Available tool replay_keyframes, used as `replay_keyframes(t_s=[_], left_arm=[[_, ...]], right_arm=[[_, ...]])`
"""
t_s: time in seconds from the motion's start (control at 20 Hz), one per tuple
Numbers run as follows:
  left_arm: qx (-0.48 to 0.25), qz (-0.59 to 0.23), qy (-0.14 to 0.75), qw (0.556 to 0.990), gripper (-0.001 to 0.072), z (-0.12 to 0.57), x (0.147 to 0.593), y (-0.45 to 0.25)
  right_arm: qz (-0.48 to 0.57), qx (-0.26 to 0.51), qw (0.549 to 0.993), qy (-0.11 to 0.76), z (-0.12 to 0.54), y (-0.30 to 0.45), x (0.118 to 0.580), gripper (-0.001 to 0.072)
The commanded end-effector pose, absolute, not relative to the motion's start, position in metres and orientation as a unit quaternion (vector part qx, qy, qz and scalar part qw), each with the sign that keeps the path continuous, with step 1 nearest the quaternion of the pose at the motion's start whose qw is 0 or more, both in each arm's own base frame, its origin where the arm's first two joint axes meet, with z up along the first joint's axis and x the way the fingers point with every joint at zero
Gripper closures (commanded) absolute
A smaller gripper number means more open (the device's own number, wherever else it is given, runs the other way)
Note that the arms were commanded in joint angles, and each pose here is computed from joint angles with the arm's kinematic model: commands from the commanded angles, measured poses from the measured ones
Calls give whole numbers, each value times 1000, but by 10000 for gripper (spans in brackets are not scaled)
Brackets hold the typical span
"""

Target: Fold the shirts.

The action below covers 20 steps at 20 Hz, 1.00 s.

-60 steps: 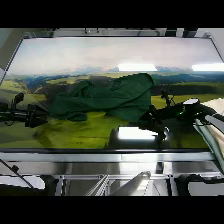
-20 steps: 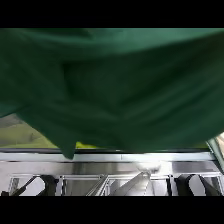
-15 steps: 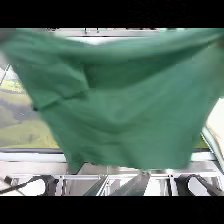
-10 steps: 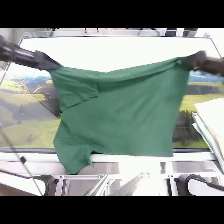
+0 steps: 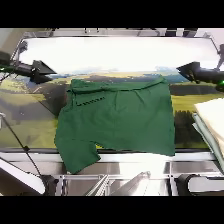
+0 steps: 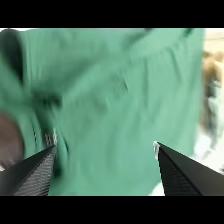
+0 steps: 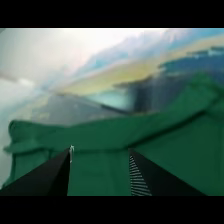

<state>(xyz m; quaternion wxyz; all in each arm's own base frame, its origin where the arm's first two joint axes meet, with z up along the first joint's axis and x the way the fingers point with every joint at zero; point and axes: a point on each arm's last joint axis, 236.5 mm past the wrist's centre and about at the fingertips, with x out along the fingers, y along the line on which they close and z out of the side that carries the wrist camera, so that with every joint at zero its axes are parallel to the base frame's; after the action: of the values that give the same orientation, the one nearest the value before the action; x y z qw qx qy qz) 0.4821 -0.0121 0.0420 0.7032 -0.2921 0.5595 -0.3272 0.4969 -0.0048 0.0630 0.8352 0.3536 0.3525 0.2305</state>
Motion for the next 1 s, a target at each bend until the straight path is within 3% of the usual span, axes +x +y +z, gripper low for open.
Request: replay_keyframes(t_s=[0.0,0.25,0.5,0.65,0.95], left_arm=[[-366,-326,595,637,4,44,415,5],[-434,-273,625,589,12,2,299,-1],[-390,-109,716,569,11,-84,216,24],[-392,-100,723,559,12,-101,212,20],[-371,-155,769,496,12,-121,206,-27]], right_arm=[[258,347,778,456,47,-4,417,330],[144,360,784,485,-6,-6,340,347],[115,366,790,478,-20,5,311,347],[133,360,790,478,-12,12,306,347],[143,359,791,475,-5,16,304,347]])
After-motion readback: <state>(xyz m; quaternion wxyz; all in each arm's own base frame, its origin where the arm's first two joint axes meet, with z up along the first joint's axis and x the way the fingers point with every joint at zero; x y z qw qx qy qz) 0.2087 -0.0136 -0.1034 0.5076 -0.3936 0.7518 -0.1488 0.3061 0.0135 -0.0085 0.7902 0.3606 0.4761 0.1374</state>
